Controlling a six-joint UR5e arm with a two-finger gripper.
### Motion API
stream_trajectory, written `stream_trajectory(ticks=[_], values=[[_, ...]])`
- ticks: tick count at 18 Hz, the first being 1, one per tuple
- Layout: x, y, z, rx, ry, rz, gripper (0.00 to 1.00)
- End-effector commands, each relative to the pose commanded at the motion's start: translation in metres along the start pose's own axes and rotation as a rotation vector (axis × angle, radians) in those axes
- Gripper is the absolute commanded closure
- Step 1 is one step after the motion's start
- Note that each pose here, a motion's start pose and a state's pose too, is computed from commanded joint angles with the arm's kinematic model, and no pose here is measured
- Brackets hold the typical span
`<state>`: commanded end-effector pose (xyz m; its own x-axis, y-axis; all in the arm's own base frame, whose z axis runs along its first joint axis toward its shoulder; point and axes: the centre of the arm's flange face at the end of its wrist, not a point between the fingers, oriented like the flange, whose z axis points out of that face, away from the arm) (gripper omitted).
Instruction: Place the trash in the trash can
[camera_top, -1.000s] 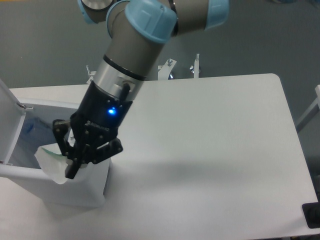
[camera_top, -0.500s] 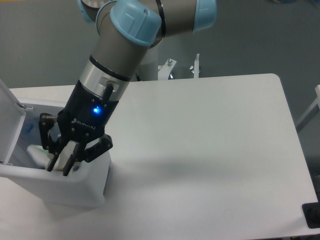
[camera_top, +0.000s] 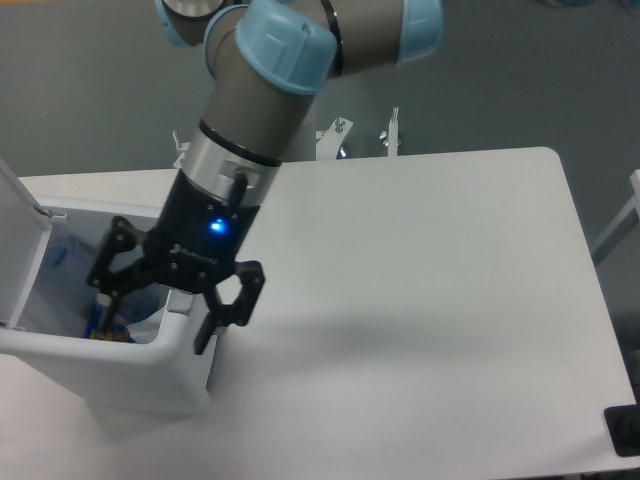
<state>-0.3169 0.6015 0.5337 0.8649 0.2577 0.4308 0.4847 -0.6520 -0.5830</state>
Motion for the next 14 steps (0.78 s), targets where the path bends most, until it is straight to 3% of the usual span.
stream_trajectory(ticks=[4, 10, 14], values=[[-0.040, -0.004, -0.016, 0.018, -0.048, 0.090, 0.00], [-0.145, 0.028, -0.002, -0.190, -0.389, 0.187, 0.00], [-0.224, 0.058, 0.012, -0.306, -0.458, 0.175, 0.00]])
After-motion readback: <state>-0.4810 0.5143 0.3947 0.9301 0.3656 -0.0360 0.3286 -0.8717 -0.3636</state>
